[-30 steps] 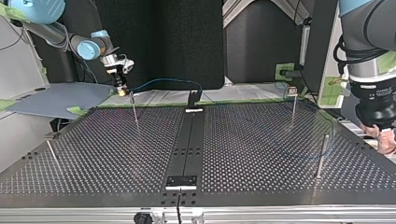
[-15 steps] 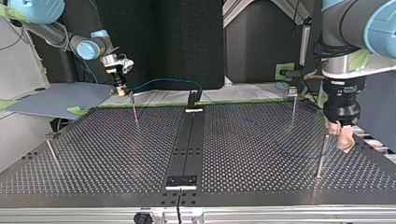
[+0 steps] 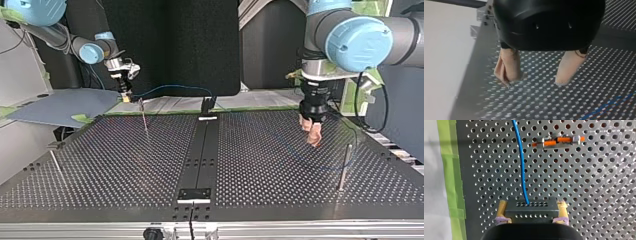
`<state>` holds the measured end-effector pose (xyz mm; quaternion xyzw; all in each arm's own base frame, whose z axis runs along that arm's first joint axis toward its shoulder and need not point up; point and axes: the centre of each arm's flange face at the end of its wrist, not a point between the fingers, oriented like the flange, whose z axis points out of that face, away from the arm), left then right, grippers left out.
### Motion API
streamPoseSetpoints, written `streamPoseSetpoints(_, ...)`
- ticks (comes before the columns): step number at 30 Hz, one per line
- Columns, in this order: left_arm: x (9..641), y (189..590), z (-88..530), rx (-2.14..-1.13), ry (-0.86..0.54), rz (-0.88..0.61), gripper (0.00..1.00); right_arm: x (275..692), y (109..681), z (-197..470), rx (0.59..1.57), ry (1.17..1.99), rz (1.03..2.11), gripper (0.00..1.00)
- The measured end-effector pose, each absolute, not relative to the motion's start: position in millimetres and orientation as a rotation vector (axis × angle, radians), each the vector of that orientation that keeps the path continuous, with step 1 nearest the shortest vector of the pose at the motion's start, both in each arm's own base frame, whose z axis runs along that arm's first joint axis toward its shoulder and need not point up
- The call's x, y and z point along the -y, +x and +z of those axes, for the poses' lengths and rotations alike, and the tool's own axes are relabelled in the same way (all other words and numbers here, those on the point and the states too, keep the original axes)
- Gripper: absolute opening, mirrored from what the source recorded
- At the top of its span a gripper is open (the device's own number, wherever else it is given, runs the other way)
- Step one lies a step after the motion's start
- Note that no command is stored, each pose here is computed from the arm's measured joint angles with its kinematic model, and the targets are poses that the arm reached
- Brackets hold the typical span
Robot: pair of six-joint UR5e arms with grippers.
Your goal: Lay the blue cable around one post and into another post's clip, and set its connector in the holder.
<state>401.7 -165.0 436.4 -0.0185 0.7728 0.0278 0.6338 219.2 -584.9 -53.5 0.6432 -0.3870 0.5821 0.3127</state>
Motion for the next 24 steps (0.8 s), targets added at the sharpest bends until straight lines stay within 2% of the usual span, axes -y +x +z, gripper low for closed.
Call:
streamPoseSetpoints(7,186.4,408.5,402.0,-1.79,-0.082,0.034,1.0,587.2,210.0,-54.3,1.036,1.689,1.51,0.0)
streamPoseSetpoints(14,214.1,427.1,403.1,-1.734,-0.127,-0.023,1.0,587.5,208.9,-54.5,1.036,1.689,1.507,0.0)
streamPoseSetpoints(24,276.5,453.4,408.6,-1.645,-0.116,-0.228,1.0,587.7,208.9,-54.3,1.035,1.688,1.507,0.0)
